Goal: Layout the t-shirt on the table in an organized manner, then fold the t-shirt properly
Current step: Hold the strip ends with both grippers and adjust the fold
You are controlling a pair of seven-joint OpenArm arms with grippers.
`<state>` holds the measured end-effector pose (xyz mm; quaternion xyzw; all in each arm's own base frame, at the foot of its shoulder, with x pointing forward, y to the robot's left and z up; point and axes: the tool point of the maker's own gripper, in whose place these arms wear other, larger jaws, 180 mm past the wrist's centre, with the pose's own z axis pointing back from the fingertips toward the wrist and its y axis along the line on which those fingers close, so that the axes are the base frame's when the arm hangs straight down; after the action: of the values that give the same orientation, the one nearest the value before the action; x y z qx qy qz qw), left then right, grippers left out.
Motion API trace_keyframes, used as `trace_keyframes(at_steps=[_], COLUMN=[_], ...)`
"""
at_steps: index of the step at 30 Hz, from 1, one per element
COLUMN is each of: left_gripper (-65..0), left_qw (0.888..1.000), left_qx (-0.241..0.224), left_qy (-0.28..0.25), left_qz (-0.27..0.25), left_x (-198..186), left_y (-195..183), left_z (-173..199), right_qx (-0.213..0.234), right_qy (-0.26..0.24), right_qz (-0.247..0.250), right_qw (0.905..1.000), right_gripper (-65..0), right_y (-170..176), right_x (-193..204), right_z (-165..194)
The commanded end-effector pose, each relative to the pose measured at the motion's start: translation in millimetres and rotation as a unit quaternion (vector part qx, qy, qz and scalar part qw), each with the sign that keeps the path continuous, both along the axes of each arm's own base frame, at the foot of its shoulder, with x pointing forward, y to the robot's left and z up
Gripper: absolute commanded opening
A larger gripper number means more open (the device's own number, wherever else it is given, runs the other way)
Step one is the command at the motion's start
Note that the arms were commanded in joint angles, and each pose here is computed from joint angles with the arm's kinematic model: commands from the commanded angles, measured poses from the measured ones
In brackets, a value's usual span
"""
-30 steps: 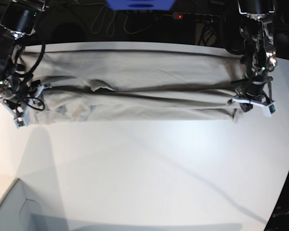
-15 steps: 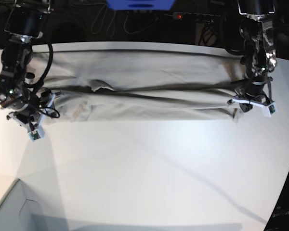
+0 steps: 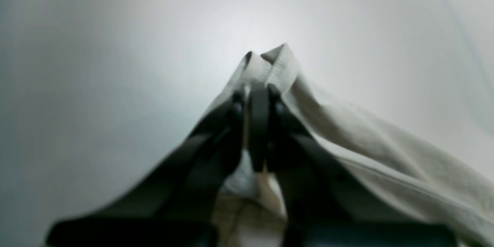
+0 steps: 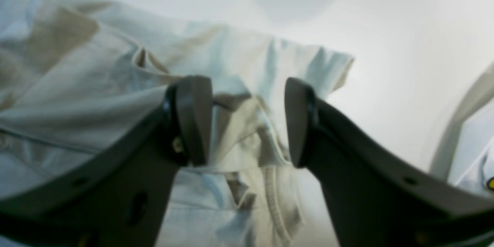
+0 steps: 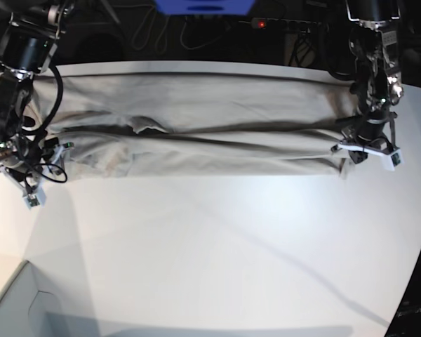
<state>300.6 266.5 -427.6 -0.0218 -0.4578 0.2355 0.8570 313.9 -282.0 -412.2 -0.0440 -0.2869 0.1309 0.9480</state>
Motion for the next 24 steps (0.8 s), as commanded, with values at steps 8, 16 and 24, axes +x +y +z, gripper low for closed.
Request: trace_keyframes(at_steps=[8,16,24], left_gripper=[-65.0,-65.0,-65.0], left_qw=[1.000,1.000,1.000], left_qx=[0.012,0.012,0.012], left_qy=[-0.027,-0.027,-0.027], left_qz=[0.001,0.001,0.002], left_x=[10.7,10.7,10.6], left_y=[5.7,5.7,6.3], left_z=[15.6,15.6,15.7], right_qx=[0.009,0.026,0.042], right_qy=[-0.015,0.009,-0.013], right_qz=[0.005,-0.001,0.000], right_qw=[0.9998,0.9996,0.9990], right_gripper=[-34.3,-34.8,-46.9], right_y=[5.5,7.1,10.5], right_x=[3.4,-3.7,-0.6], right_z=[4.1,-15.1,-18.5])
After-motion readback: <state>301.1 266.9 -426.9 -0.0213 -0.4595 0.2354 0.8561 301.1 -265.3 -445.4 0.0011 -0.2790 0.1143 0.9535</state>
